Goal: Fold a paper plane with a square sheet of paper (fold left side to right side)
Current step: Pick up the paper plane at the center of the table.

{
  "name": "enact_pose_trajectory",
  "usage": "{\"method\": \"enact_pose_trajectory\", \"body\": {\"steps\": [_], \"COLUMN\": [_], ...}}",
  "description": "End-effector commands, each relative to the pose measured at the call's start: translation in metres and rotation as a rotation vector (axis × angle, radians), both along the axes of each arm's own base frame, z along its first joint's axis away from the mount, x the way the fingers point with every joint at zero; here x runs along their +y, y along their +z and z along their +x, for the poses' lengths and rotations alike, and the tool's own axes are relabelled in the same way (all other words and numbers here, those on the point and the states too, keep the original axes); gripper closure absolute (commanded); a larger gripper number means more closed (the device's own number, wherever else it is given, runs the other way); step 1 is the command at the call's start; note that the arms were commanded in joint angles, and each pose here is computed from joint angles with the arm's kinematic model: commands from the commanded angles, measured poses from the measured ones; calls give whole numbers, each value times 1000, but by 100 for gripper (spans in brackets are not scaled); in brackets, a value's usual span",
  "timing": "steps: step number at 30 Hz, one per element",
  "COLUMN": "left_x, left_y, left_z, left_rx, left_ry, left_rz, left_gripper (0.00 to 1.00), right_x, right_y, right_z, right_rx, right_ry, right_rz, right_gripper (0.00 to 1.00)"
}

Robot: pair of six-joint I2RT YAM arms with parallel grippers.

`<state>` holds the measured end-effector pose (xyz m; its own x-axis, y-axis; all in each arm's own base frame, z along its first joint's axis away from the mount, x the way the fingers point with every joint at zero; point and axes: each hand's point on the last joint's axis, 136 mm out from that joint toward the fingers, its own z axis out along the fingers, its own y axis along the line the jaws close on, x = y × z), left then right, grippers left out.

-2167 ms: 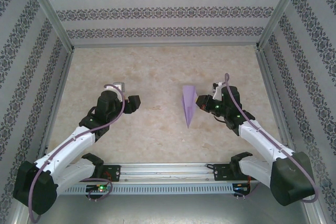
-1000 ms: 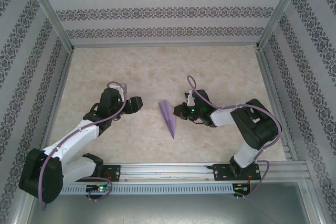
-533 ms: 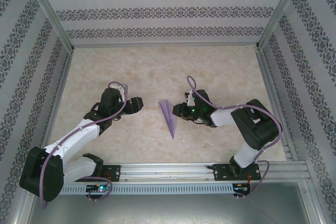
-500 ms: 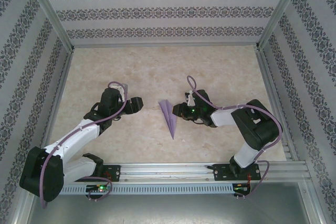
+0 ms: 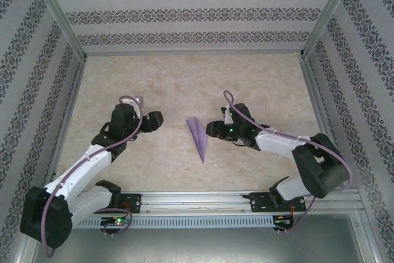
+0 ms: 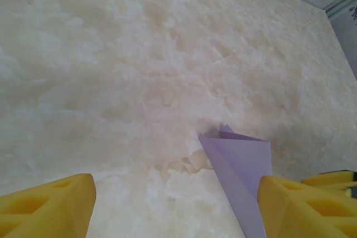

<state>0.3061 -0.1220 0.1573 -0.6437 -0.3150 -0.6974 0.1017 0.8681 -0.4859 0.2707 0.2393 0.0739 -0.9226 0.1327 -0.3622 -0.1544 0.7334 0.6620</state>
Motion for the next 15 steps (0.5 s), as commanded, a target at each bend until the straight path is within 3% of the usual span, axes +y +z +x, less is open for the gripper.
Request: {"method": "enact_pose_trajectory", "body": {"steps": [1, 6, 15], "left_x": [15, 18, 18], "left_y": [10, 12, 9], "left_z": [1, 1, 1], "left_rx": [-41, -56, -45], "left_ry": [38, 50, 46], "left_rz": [45, 46, 50], "left_gripper": [23, 23, 23], "right_x": [-8, 5, 36], "right_y": [5, 6, -9], "right_z": [-19, -37, -34], "right_rx": [3, 64, 105], "right_ry": [95, 183, 251], "right_rz": [-139, -180, -239], "right_gripper": [50, 51, 51]}}
